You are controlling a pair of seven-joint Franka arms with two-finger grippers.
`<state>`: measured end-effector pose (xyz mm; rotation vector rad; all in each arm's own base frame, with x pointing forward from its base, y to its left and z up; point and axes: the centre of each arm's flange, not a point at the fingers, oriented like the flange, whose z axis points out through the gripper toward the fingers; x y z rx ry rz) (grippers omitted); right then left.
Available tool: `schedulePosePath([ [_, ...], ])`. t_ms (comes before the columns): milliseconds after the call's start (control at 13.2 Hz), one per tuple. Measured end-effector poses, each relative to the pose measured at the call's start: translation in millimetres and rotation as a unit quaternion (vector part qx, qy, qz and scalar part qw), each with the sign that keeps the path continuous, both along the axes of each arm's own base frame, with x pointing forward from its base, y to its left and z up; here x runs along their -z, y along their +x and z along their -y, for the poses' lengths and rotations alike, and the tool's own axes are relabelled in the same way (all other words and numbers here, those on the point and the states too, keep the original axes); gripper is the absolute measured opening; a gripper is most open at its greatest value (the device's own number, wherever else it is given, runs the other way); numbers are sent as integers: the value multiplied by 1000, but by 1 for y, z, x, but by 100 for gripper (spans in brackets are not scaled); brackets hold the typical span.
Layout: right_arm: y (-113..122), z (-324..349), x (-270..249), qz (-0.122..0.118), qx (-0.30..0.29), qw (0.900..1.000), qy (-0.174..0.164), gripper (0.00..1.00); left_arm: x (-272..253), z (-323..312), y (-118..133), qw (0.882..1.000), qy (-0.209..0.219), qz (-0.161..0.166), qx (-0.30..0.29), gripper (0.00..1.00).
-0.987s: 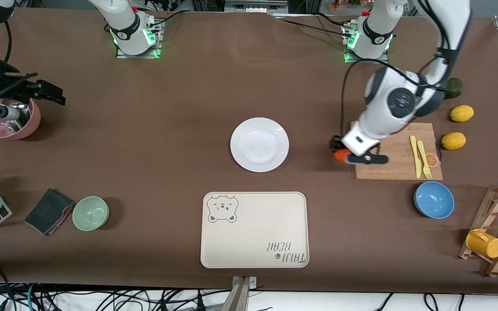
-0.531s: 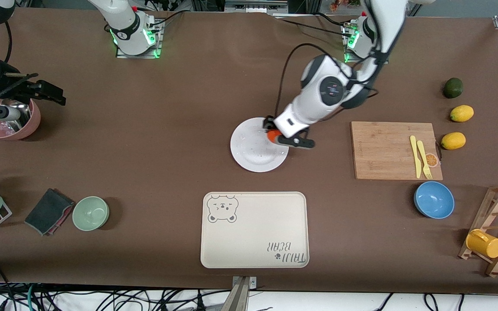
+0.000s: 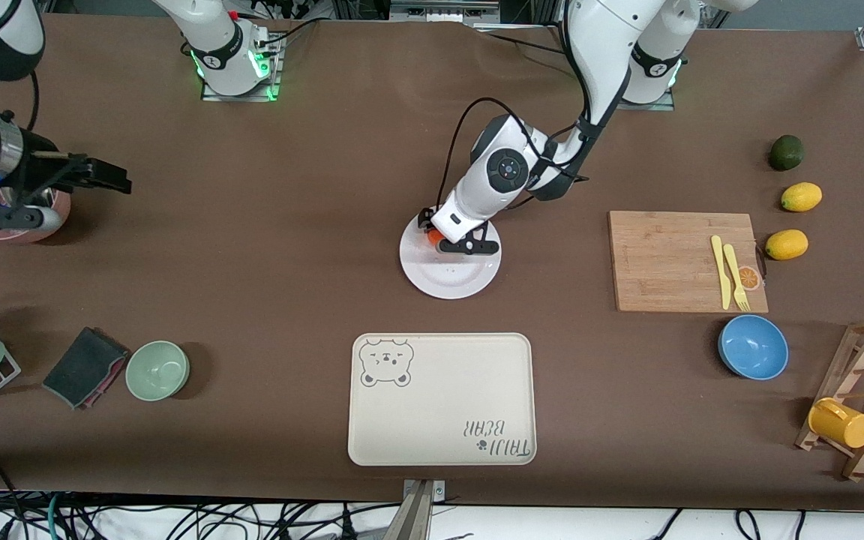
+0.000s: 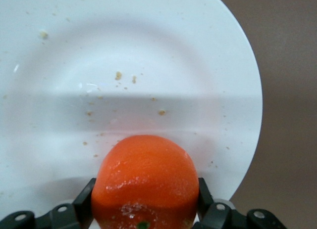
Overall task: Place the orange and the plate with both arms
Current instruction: 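Carry the orange with the left gripper onto the white plate, then release the orange and withdraw the left gripper while the right gripper approaches the plate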
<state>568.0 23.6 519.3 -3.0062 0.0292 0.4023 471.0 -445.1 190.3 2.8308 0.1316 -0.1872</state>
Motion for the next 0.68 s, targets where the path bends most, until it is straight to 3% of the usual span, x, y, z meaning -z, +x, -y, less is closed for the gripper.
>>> schedulePosePath([
  [152,8,-15,29,-27,5,998,50,100,-4,-10,10,1000,3,4,-9,100],
  [304,18,-39,66,-47,2,995,85,100,-31,-32,29,1000,9,-11,-19,100],
  [379,23,-57,86,-45,-2,994,97,100,-61,-55,46,999,10,-27,-30,100],
  [531,24,-97,128,-30,-4,992,123,100,-145,-146,87,995,7,-62,-73,100],
  [683,14,-137,172,-25,-5,990,142,100,-221,-272,104,995,28,-64,-75,100],
])
